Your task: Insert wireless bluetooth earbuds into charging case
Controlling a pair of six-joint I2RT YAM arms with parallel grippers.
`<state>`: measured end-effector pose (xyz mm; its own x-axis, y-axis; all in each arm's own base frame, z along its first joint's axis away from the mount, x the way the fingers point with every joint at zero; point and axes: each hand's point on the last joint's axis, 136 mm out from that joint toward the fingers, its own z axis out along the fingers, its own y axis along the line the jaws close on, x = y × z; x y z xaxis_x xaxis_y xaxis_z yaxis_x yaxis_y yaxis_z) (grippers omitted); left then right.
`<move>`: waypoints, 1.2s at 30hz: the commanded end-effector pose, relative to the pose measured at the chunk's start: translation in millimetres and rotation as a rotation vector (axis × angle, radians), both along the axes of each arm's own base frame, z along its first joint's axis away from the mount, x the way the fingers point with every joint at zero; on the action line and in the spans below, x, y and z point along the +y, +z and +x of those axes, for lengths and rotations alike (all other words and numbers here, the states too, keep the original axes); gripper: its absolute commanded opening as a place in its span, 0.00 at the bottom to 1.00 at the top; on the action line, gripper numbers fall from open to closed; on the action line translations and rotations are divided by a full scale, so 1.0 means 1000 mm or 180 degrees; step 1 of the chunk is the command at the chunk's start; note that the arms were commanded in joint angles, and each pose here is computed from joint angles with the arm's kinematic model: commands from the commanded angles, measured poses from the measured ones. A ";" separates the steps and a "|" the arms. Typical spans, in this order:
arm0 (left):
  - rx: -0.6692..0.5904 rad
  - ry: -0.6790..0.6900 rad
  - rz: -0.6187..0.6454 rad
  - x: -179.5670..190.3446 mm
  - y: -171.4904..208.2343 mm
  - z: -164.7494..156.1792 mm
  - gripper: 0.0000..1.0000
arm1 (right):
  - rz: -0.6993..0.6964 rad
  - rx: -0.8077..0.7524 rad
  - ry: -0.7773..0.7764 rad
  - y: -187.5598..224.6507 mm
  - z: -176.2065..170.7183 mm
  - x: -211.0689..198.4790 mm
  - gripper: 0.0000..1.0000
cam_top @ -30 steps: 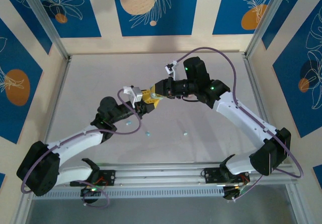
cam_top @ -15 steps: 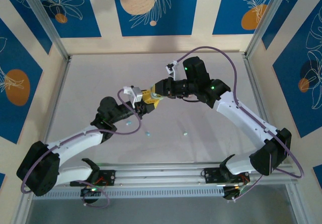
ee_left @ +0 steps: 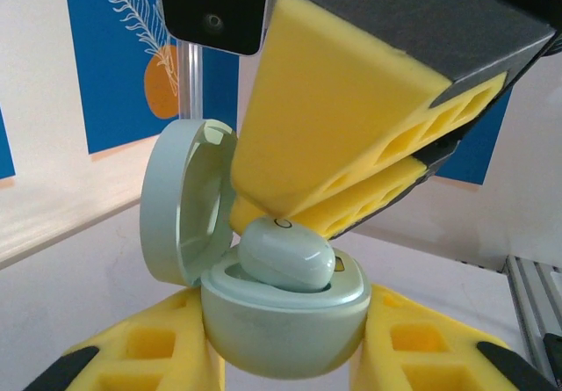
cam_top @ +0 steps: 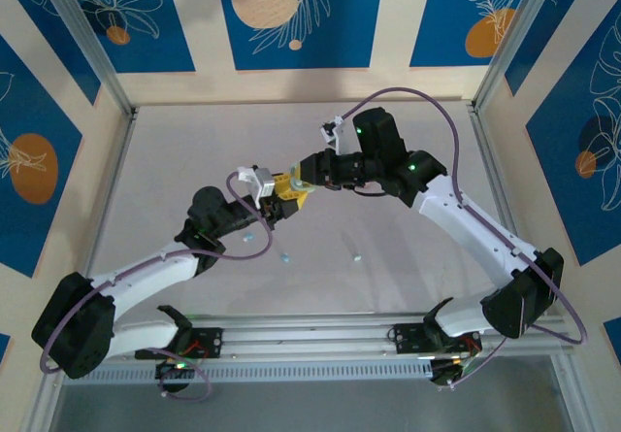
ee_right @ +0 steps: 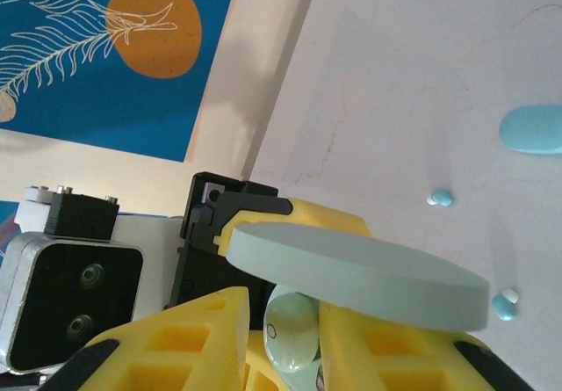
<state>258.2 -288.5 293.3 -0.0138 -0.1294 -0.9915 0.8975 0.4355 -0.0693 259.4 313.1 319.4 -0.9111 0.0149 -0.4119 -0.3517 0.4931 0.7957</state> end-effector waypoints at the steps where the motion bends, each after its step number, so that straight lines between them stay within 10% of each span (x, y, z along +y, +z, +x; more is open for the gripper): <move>1: -0.0284 -0.0015 -0.0193 0.003 0.034 -0.008 0.27 | -0.0059 -0.0002 0.0089 0.007 -0.010 -0.003 0.30; 17: -0.0301 0.0045 -0.0172 0.009 0.033 -0.011 0.27 | -0.0203 -0.0908 -0.0547 0.044 -0.018 -0.080 0.40; 24: -0.0310 0.0119 -0.0188 0.017 0.037 -0.017 0.27 | -0.0579 0.0368 -0.1410 -0.064 0.010 -0.167 0.40; 36: -0.0314 0.0126 -0.0205 0.021 0.042 -0.021 0.27 | -0.1416 0.1893 -0.0950 -0.221 -0.023 -0.143 0.49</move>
